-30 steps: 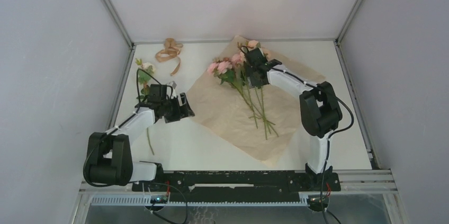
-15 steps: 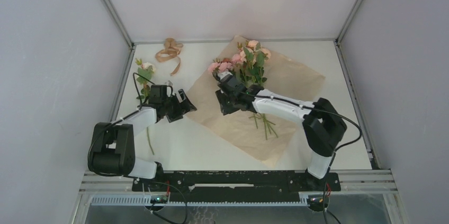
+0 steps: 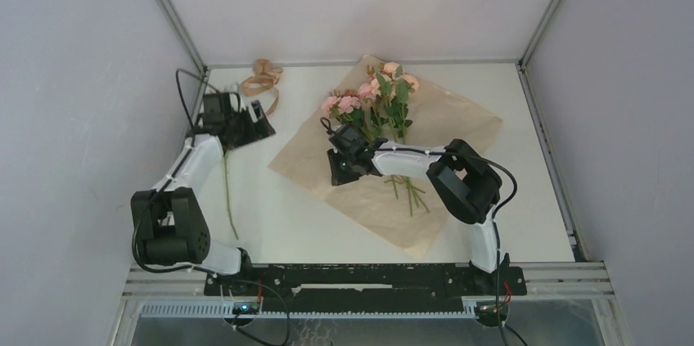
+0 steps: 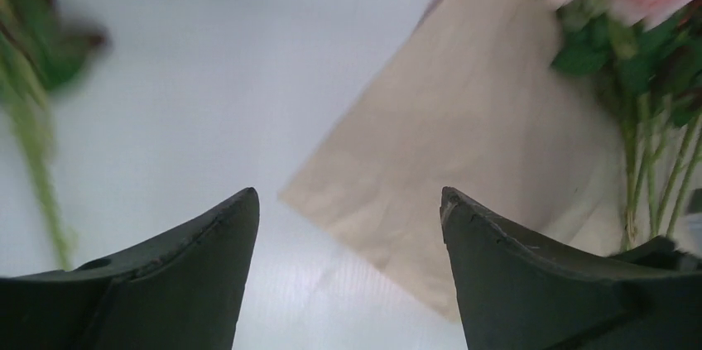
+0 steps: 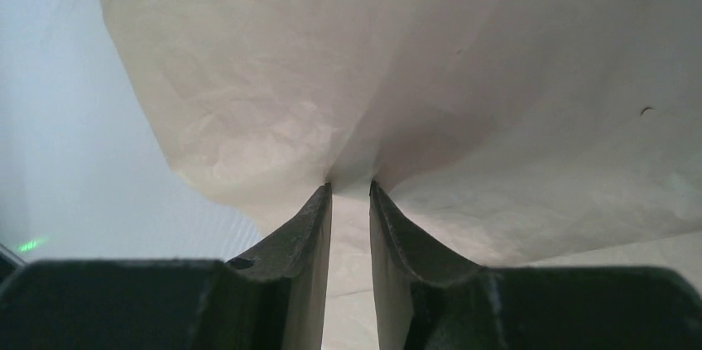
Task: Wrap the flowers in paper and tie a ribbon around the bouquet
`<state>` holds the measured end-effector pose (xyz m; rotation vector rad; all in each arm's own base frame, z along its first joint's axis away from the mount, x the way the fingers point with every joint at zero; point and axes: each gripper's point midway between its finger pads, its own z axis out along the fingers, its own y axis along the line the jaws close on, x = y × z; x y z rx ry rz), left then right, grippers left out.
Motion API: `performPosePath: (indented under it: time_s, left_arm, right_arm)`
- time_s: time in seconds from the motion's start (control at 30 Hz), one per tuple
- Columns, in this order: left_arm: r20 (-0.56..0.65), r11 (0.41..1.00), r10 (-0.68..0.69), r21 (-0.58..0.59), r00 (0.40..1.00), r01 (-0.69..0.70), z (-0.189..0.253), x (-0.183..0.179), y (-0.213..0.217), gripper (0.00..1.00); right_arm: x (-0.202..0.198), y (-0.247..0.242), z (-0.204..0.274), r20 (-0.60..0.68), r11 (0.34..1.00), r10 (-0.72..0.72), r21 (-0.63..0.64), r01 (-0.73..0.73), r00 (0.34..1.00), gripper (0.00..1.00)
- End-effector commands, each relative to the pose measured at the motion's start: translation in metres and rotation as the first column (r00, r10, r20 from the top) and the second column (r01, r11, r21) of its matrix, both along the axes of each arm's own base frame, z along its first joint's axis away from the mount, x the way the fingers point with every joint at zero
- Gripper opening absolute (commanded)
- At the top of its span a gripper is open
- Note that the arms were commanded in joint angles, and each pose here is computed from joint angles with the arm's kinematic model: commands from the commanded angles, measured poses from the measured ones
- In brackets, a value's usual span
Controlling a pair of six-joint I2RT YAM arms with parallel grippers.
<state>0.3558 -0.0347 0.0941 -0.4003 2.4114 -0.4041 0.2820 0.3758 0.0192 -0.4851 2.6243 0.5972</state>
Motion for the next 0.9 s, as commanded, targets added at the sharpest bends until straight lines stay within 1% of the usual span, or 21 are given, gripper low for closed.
performPosePath:
  time_s: [0.0,0.07,0.1,0.17,0.27,0.33,0.4,0.5,0.6,0.67,0.77,0.87]
  left_arm:
    - [0.108,0.913,-0.232,0.366,0.967,0.178,0.078,0.057,0.039,0.85]
    - [-0.016,0.851,-0.281,0.459,0.96,0.256,0.077,0.059,0.061,0.85]
    - [-0.073,0.832,-0.299,0.469,0.951,0.297,0.074,0.056,0.068,0.86]
    - [-0.176,0.814,-0.314,0.456,0.933,0.36,0.063,0.045,0.081,0.89]
    - [-0.271,0.839,-0.278,0.399,0.921,0.371,0.04,0.029,0.104,0.95]
    - [-0.29,0.864,-0.229,0.379,0.929,0.331,0.028,0.024,0.121,0.97]
    - [-0.312,0.875,-0.18,0.382,0.933,0.296,0.012,0.023,0.138,0.97]
    - [-0.388,0.872,-0.177,0.364,0.905,0.327,-0.013,0.018,0.143,0.96]
    - [-0.412,0.889,-0.202,0.304,0.888,0.343,-0.031,0.018,0.134,0.94]
    - [-0.443,0.884,-0.185,0.314,0.877,0.345,-0.042,0.018,0.14,0.93]
    - [-0.521,0.869,-0.137,0.345,0.843,0.354,-0.061,0.015,0.154,0.88]
    - [-0.539,0.869,-0.14,0.336,0.831,0.364,-0.061,0.017,0.155,0.82]
  right_arm:
    - [0.006,0.009,0.048,0.058,0.996,0.0,0.088,-0.006,0.998,0.32]
    - [0.011,-0.001,0.071,0.106,0.997,-0.011,0.081,0.003,0.994,0.32]
    - [0.012,-0.008,0.08,0.132,0.998,-0.018,0.069,0.009,0.991,0.33]
    - [0.014,-0.021,0.1,0.186,0.998,-0.039,0.047,0.031,0.982,0.34]
    - [0.014,-0.039,0.117,0.229,0.998,-0.067,0.022,0.064,0.971,0.36]
    - [0.011,-0.049,0.126,0.245,0.997,-0.082,0.031,0.077,0.966,0.36]
    - [0.008,-0.056,0.135,0.265,0.995,-0.091,0.055,0.08,0.96,0.37]
    - [0.003,-0.069,0.14,0.28,0.995,-0.095,0.06,0.082,0.955,0.38]
    - [0.004,-0.084,0.14,0.285,0.994,-0.105,0.041,0.097,0.953,0.38]
    - [0.005,-0.094,0.137,0.281,0.993,-0.115,0.026,0.112,0.953,0.38]
    - [0.008,-0.107,0.136,0.275,0.991,-0.133,0.015,0.134,0.952,0.38]
    - [0.013,-0.117,0.14,0.281,0.987,-0.157,0.013,0.16,0.947,0.38]
